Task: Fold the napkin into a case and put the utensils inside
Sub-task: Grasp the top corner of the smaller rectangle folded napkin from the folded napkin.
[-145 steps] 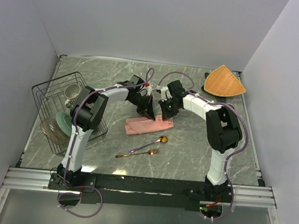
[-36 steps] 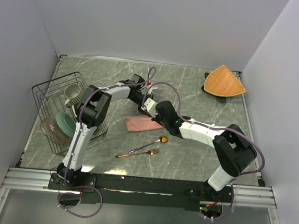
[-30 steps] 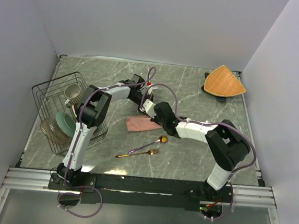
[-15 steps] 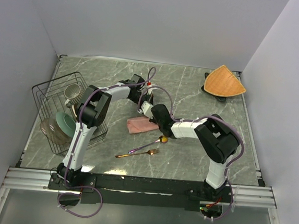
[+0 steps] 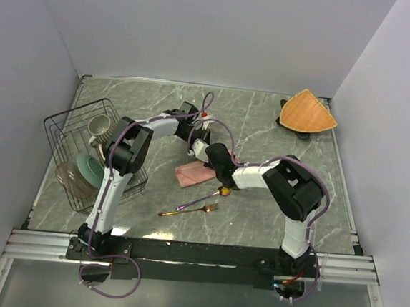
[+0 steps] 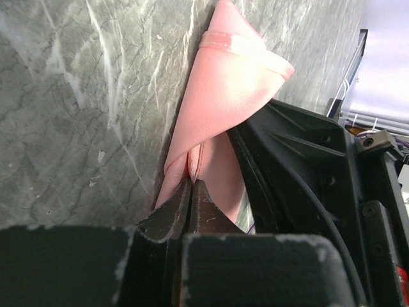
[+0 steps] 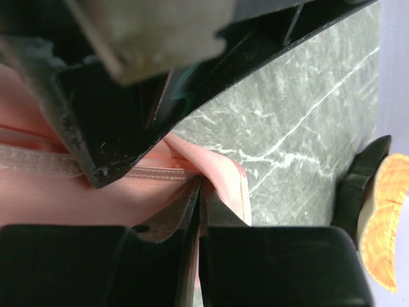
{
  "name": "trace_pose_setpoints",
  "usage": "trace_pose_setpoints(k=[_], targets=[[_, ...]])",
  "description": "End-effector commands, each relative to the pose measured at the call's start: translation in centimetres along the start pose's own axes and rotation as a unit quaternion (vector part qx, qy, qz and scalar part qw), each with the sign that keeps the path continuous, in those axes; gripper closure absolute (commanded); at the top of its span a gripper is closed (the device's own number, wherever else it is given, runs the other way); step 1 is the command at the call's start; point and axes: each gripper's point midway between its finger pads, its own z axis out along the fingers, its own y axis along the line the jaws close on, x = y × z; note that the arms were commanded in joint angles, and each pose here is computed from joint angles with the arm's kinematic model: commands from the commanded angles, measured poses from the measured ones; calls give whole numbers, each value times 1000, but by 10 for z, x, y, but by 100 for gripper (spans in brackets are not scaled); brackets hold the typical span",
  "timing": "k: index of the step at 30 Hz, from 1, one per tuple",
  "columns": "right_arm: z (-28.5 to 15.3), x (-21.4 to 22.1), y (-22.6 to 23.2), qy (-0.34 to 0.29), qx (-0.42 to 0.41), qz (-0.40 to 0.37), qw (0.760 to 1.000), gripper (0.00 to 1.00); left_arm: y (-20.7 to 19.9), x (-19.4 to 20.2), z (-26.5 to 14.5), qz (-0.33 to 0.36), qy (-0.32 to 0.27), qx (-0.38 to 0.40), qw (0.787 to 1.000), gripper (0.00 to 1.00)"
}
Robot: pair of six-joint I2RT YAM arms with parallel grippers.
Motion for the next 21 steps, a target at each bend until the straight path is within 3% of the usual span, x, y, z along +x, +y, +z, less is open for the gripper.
trace_pose_setpoints(k=[1, 7, 8, 13, 21], targets=[[-22, -33, -25, -34, -22, 54, 998, 89, 42, 18, 10, -17, 21, -69, 997, 99], [-57, -58, -45, -58, -112, 146, 981, 63, 42, 17, 10, -17, 22, -69, 997, 99], [-61, -56, -47, -55, -120, 151, 980, 54, 42, 17, 10, -16, 22, -68, 997, 99], [-52, -51, -62, -63, -126, 157, 977, 33, 42, 18, 9, -17, 22, -67, 997, 99], [-28, -33, -50, -57, -116, 113, 985, 33, 43, 20, 8, -17, 25, -70, 997, 99]])
